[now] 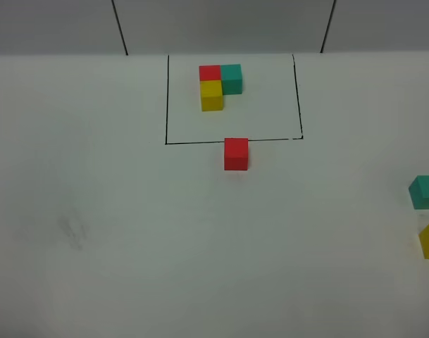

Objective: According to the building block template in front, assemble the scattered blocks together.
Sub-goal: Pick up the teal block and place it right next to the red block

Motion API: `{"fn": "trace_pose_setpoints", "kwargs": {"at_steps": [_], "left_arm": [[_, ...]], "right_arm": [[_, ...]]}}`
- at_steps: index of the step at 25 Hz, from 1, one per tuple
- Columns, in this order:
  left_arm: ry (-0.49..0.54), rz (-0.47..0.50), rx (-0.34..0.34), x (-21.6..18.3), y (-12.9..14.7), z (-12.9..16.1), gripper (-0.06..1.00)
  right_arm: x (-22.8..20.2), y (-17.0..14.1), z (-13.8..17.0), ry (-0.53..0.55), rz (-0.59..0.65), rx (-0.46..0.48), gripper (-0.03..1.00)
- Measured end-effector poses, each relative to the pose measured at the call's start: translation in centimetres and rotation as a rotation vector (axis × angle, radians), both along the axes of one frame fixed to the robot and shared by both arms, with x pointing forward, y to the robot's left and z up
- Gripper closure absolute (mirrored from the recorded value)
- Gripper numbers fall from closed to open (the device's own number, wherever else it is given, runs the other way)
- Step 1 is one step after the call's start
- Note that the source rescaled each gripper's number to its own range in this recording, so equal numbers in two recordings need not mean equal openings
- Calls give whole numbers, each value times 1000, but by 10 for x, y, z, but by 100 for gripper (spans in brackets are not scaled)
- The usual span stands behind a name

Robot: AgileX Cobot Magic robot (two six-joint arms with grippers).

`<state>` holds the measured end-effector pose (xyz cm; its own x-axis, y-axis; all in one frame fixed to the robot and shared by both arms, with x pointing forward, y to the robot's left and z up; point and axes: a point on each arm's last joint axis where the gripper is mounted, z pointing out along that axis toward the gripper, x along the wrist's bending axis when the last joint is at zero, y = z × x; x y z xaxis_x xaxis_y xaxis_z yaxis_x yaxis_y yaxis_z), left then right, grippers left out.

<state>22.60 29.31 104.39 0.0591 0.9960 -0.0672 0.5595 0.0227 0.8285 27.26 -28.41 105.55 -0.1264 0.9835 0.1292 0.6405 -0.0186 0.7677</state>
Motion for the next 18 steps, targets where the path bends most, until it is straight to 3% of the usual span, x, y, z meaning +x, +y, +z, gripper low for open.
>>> {"fn": "trace_pose_setpoints", "kwargs": {"at_steps": [10, 18], "left_arm": [[0, 0, 1, 0, 0, 0, 25], [-2, 0, 1, 0, 0, 0, 25]], "right_arm": [[137, -6, -1, 400, 0, -207, -3], [218, -10, -21, 480, 15, -341, -3]]}}
